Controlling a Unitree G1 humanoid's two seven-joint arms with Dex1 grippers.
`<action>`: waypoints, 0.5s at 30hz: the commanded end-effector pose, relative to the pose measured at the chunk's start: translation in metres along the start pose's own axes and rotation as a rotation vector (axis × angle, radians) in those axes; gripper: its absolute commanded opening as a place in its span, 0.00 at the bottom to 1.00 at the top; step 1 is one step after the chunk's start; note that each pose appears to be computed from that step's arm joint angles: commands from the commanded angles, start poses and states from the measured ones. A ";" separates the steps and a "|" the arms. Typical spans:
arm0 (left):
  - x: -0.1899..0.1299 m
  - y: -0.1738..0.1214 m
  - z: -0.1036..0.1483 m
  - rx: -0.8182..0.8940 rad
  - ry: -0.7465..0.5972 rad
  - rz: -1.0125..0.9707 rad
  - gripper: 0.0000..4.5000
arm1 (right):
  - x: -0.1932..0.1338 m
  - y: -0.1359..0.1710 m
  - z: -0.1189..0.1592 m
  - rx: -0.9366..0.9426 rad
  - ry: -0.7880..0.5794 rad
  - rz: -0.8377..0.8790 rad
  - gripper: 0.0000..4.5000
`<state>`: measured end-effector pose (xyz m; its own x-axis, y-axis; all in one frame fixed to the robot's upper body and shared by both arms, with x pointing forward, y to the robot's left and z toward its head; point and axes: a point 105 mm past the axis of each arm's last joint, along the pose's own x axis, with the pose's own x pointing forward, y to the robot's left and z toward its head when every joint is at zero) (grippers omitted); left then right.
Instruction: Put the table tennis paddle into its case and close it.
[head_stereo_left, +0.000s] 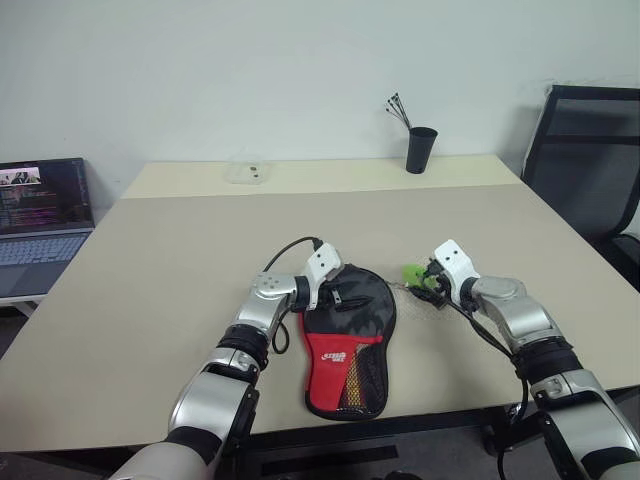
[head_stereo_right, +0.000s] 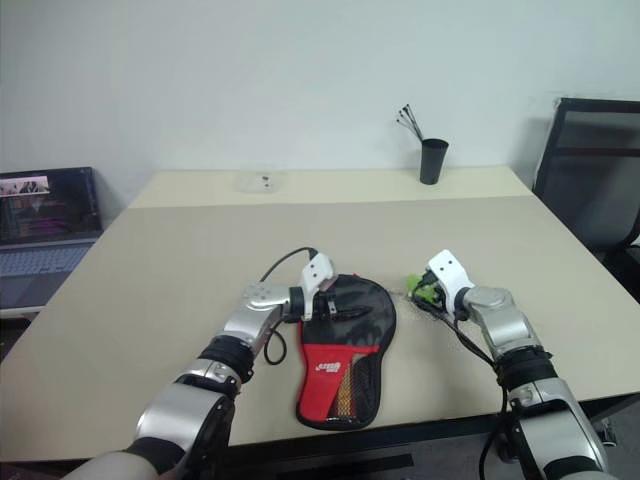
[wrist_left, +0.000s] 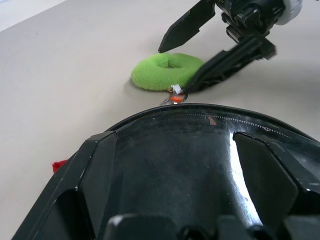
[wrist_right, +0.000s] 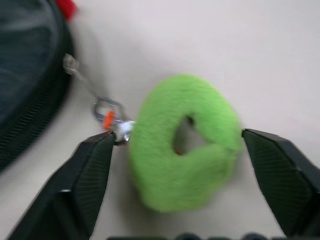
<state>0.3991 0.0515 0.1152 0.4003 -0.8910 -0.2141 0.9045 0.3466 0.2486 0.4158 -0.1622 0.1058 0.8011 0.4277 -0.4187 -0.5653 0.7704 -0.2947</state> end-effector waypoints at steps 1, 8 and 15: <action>0.009 -0.003 0.014 0.040 -0.026 -0.033 0.90 | -0.001 -0.005 0.010 -0.068 -0.018 -0.025 0.62; 0.023 -0.015 0.009 0.051 0.005 -0.080 0.90 | 0.001 -0.005 0.002 -0.074 0.021 -0.028 0.09; 0.031 -0.022 -0.003 0.012 0.043 -0.087 0.90 | -0.001 -0.003 0.004 -0.106 0.020 -0.028 0.01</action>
<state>0.3920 0.0226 0.0975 0.3300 -0.9025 -0.2767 0.9363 0.2755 0.2180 0.4177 -0.1608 0.1051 0.8058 0.4018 -0.4350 -0.5675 0.7337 -0.3736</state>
